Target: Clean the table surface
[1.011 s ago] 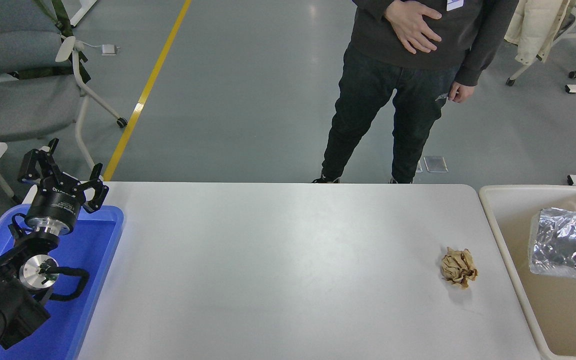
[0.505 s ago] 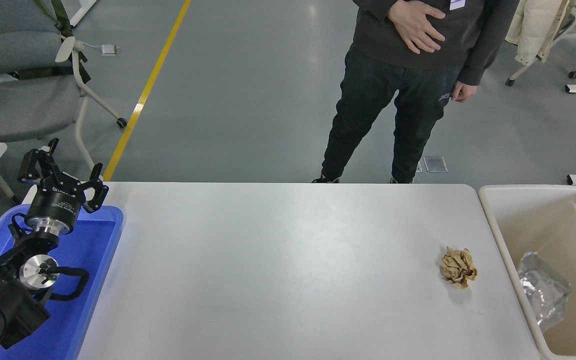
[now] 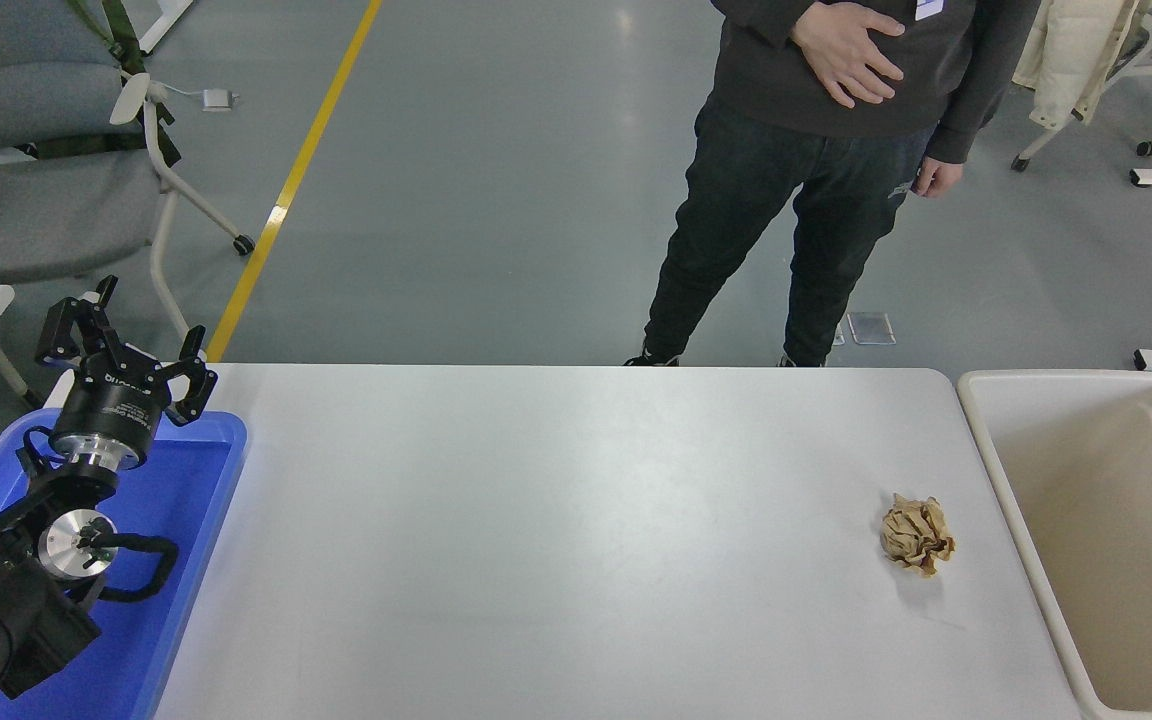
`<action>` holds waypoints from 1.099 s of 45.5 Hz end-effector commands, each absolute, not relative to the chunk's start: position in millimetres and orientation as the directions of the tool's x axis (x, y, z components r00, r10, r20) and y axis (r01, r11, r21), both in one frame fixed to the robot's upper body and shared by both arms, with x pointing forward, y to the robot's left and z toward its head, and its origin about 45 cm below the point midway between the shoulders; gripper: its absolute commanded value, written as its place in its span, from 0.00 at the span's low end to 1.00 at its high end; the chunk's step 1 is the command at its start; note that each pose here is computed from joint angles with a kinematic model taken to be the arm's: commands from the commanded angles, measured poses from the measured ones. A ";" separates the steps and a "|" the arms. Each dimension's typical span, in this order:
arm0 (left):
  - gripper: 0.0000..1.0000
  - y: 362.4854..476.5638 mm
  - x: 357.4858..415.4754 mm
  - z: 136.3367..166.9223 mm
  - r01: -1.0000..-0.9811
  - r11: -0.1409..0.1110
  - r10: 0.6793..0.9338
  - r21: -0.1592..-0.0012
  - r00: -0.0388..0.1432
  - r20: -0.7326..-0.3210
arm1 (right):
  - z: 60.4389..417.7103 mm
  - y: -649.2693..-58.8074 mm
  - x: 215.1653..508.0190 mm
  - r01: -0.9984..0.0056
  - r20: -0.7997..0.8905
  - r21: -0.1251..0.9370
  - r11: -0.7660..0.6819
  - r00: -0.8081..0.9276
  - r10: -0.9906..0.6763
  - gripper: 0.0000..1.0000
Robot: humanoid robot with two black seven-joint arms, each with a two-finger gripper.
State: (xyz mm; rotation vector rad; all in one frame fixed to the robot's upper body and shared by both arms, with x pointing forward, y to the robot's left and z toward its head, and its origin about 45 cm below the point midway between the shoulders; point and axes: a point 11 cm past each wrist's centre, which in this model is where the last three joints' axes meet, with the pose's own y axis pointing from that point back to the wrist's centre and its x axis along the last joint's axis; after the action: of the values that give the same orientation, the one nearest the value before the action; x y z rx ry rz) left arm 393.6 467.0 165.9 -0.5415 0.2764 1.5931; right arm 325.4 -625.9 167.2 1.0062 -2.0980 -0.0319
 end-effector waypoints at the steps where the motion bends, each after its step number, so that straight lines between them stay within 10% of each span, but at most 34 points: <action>1: 1.00 467.0 393.2 165.4 -0.984 -0.105 0.867 -0.142 -0.020 -0.498 | 217.9 -606.1 371.0 -0.766 0.270 0.207 0.609 -0.554 -0.788 0.98; 24: 1.00 466.7 393.7 165.9 -0.984 -0.103 0.868 -0.143 -0.019 -0.497 | 234.2 -459.2 401.3 -0.999 -0.330 -0.024 0.032 -0.022 -0.944 0.99; 50: 1.00 466.6 393.7 166.0 -0.984 -0.102 0.867 -0.144 -0.017 -0.498 | 165.0 -360.9 401.7 -0.997 -0.367 -0.055 -0.045 0.062 -0.928 0.99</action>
State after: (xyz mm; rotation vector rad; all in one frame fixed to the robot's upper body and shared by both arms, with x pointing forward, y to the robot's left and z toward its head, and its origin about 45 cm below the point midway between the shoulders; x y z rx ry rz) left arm 393.7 466.8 166.0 -0.5416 0.2765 1.5917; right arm 405.4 -385.9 185.6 2.4601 -2.3540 -0.3717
